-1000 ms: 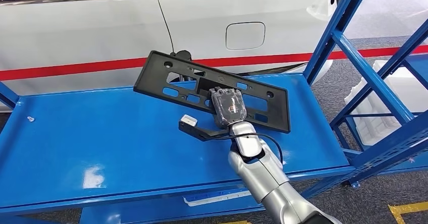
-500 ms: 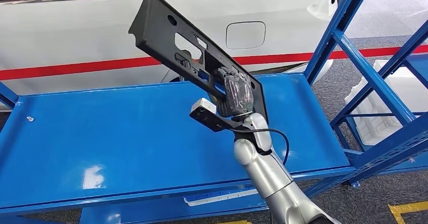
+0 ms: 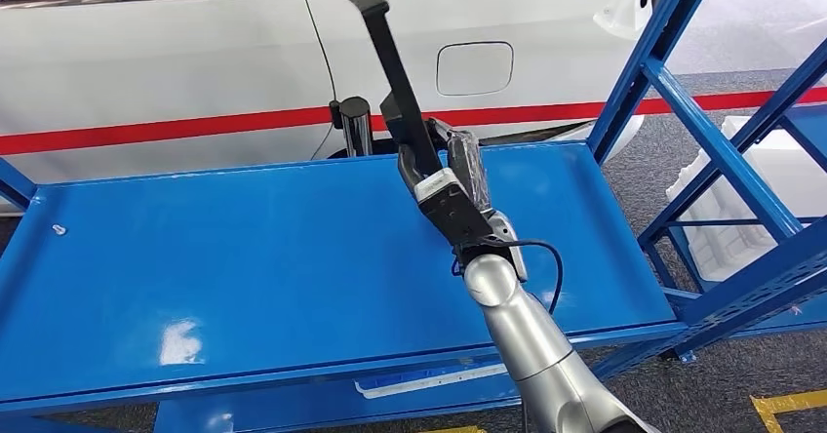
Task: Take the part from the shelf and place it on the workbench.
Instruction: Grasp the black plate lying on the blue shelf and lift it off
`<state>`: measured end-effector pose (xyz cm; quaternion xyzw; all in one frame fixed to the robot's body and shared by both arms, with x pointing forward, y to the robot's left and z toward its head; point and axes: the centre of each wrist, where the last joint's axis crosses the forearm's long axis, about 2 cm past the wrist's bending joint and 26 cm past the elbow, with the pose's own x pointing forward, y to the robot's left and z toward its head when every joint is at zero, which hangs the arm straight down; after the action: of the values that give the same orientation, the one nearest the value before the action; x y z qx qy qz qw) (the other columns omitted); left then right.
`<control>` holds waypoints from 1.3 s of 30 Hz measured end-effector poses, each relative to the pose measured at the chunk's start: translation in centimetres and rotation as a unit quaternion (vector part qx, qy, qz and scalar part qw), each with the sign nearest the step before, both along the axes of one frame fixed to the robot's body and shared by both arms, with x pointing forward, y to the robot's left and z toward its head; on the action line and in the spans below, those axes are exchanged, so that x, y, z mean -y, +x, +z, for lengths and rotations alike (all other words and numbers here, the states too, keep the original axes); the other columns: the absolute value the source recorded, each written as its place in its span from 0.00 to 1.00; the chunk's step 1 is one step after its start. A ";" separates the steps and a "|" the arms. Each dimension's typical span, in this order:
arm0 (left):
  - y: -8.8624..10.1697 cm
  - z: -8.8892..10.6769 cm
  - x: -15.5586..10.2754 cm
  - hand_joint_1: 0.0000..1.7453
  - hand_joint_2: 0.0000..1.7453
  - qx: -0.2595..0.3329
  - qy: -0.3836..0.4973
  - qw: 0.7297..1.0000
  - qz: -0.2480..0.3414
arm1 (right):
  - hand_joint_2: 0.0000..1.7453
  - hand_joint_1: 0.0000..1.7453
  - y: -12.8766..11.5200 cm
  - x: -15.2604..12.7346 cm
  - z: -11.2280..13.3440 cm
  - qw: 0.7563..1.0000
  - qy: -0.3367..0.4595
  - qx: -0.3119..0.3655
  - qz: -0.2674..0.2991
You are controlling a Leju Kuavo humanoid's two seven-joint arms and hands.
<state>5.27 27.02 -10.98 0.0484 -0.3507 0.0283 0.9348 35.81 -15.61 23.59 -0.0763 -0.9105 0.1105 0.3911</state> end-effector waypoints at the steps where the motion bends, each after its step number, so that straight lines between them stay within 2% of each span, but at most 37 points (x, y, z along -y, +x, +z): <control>1: 0.0 0.0 0.0 0.00 0.00 0.000 0.000 1.000 0.001 | 1.00 1.00 -0.1 0.1 0.1 1.000 0.013 -0.002 0.012; 5: 0.0 0.0 -0.1 0.00 1.00 0.001 0.000 1.000 0.009 | 1.00 1.00 -1.4 0.8 0.7 0.994 0.081 0.005 0.072; 8: 0.0 0.0 -0.1 0.00 1.00 0.003 0.002 1.000 0.017 | 1.00 1.00 -2.3 1.2 1.9 0.990 0.103 0.032 0.090; 18: 0.0 0.0 -0.2 0.00 1.00 0.006 0.010 1.000 0.024 | 1.00 1.00 -2.3 1.4 2.4 0.989 0.103 0.041 0.099; 26: 0.3 0.1 0.1 0.00 1.00 -0.016 0.027 0.999 0.039 | 1.00 1.00 -1.7 0.2 3.7 0.985 0.076 0.029 0.154; 31: 0.4 0.1 0.5 0.00 1.00 -0.035 0.022 0.998 0.044 | 1.00 1.00 -1.7 -0.8 2.8 0.980 0.051 0.000 0.192; 39: 0.4 0.1 0.6 0.00 1.00 -0.037 0.012 0.998 0.048 | 1.00 1.00 -2.1 -0.9 0.6 0.978 0.048 -0.028 0.199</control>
<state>5.69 26.37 -10.87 0.0777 -0.3130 0.0675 0.9441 33.71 -14.69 24.21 0.1287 -0.9002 0.1443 0.3901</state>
